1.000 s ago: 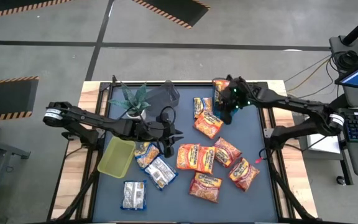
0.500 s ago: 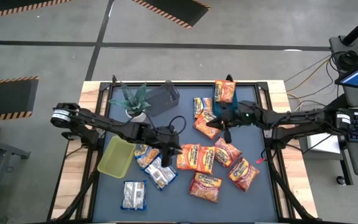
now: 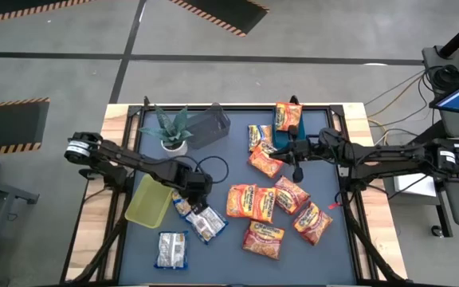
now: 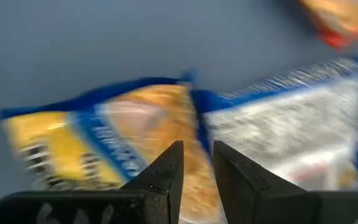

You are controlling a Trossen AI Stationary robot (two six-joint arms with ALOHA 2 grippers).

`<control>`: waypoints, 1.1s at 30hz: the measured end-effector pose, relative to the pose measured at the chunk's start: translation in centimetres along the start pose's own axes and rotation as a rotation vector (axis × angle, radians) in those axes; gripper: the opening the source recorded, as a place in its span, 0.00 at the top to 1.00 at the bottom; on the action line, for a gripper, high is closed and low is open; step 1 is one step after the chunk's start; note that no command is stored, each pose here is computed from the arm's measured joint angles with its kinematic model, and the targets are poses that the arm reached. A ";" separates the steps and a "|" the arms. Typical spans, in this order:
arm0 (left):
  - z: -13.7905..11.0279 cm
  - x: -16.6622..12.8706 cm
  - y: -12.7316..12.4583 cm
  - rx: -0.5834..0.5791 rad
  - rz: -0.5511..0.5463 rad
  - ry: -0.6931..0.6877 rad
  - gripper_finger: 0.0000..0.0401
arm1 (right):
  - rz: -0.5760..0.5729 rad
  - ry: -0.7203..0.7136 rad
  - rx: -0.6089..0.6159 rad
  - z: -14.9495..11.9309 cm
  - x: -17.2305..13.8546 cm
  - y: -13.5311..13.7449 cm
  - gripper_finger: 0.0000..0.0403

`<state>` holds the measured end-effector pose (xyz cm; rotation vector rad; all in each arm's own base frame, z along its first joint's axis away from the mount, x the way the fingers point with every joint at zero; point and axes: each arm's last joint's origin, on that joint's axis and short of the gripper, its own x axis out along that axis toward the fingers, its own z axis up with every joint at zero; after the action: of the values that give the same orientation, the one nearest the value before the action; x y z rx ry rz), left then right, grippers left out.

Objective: Sort Maruchan noodles
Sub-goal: Put the blue noodle pack into the yellow bin

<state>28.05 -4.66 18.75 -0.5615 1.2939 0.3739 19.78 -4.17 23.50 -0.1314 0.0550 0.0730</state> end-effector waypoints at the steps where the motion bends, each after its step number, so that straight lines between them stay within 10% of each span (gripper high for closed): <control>1: 0.0 0.0 0.1 -0.014 0.011 -0.009 0.83 | 0.000 -0.001 0.000 0.0 0.0 0.0 0.97; 33: -0.9 0.5 -0.5 0.025 0.183 -0.133 0.83 | 0.004 0.033 0.056 -0.5 0.2 0.0 0.97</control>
<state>27.72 -5.60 18.24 -0.3914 1.2228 0.5366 19.94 -4.21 23.04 -0.0764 0.0905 0.0731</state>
